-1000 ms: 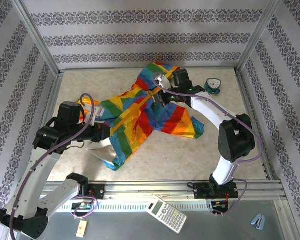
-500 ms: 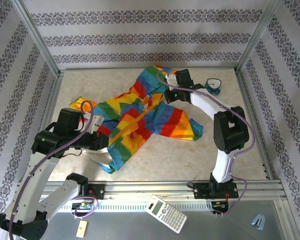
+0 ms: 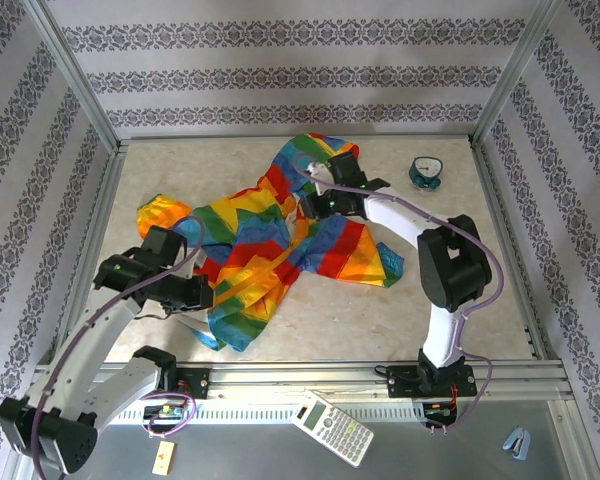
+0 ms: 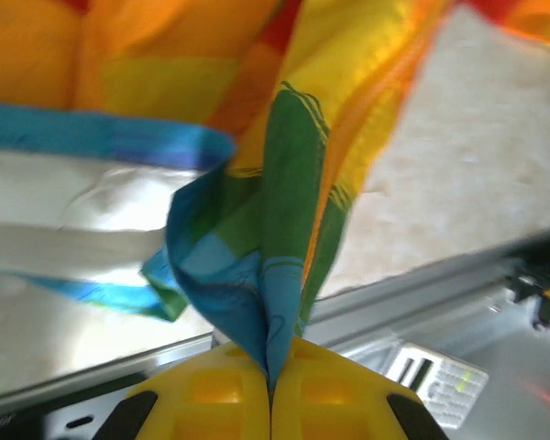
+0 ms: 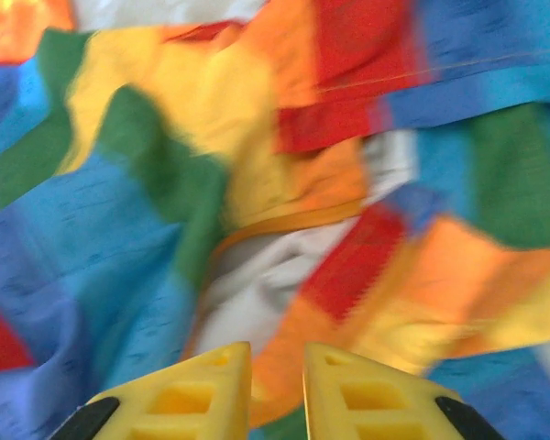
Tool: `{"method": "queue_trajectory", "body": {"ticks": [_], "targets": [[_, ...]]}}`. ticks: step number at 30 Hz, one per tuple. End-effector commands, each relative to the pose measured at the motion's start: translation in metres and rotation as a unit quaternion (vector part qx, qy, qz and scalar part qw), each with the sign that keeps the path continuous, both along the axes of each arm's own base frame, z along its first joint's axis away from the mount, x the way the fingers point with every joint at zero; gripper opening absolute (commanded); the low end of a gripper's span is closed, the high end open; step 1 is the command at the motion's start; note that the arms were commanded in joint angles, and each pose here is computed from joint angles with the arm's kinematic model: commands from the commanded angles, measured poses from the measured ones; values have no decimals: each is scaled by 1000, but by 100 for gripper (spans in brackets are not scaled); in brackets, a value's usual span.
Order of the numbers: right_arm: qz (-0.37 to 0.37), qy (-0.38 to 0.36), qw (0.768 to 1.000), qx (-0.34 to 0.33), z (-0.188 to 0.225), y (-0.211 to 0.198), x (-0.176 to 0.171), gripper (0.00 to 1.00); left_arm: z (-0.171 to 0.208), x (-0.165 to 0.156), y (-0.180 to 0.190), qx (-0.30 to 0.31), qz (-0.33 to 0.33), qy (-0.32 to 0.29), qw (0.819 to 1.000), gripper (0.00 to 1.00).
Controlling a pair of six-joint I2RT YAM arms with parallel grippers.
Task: Zip up the jacket
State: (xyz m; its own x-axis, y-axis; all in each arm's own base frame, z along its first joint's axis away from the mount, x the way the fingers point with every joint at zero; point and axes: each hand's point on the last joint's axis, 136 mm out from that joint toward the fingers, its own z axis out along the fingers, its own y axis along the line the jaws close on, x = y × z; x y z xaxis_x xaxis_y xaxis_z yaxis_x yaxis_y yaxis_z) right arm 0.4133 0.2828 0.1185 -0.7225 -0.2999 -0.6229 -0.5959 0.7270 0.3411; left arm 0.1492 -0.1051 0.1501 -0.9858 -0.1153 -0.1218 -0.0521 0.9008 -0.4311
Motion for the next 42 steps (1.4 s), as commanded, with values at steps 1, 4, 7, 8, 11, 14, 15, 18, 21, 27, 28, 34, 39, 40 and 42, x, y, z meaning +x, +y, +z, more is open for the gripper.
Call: {"method": "queue_trajectory", "body": {"ticks": [1,4,7,8,11,14,15,18,21,27,28,34,39,40,42], "targets": [[18,57,998,23,-23,32,-24,29,-22,-11,32,84,87,61,991,0],[20,86,996,7,-50,44,-34,33,-34,-21,41,110,112,94,983,0],[-12,112,993,-20,-75,37,-30,37,-39,-25,45,118,127,106,979,0],[-23,121,992,-24,-81,33,-27,38,-38,-25,46,121,131,105,978,0],[-46,145,988,-28,-93,22,-22,41,-39,-25,49,127,134,106,977,0],[-72,156,984,-34,-100,4,-17,42,-39,-25,49,131,134,109,976,0],[-84,158,983,-38,-101,-4,-14,42,-40,-25,50,133,134,109,976,0],[-119,157,979,-45,-100,-31,-7,43,-40,-23,52,142,136,109,974,0],[-154,159,974,-53,-98,-59,-4,43,-39,-18,56,154,139,105,973,0],[-176,157,971,-26,-80,-82,-9,43,-24,1,67,195,122,86,969,0],[-171,149,974,-17,-71,-79,-9,43,-23,4,67,196,120,83,970,0],[-138,96,986,-5,-23,-43,3,47,-24,17,66,189,113,85,972,0],[-118,95,988,-1,-25,-16,23,47,-25,23,66,180,111,83,974,0],[-116,98,988,-3,-28,-12,26,47,-25,24,66,179,112,83,974,0],[-114,109,987,1,-33,-5,34,47,-24,25,66,174,114,83,975,0]]}}
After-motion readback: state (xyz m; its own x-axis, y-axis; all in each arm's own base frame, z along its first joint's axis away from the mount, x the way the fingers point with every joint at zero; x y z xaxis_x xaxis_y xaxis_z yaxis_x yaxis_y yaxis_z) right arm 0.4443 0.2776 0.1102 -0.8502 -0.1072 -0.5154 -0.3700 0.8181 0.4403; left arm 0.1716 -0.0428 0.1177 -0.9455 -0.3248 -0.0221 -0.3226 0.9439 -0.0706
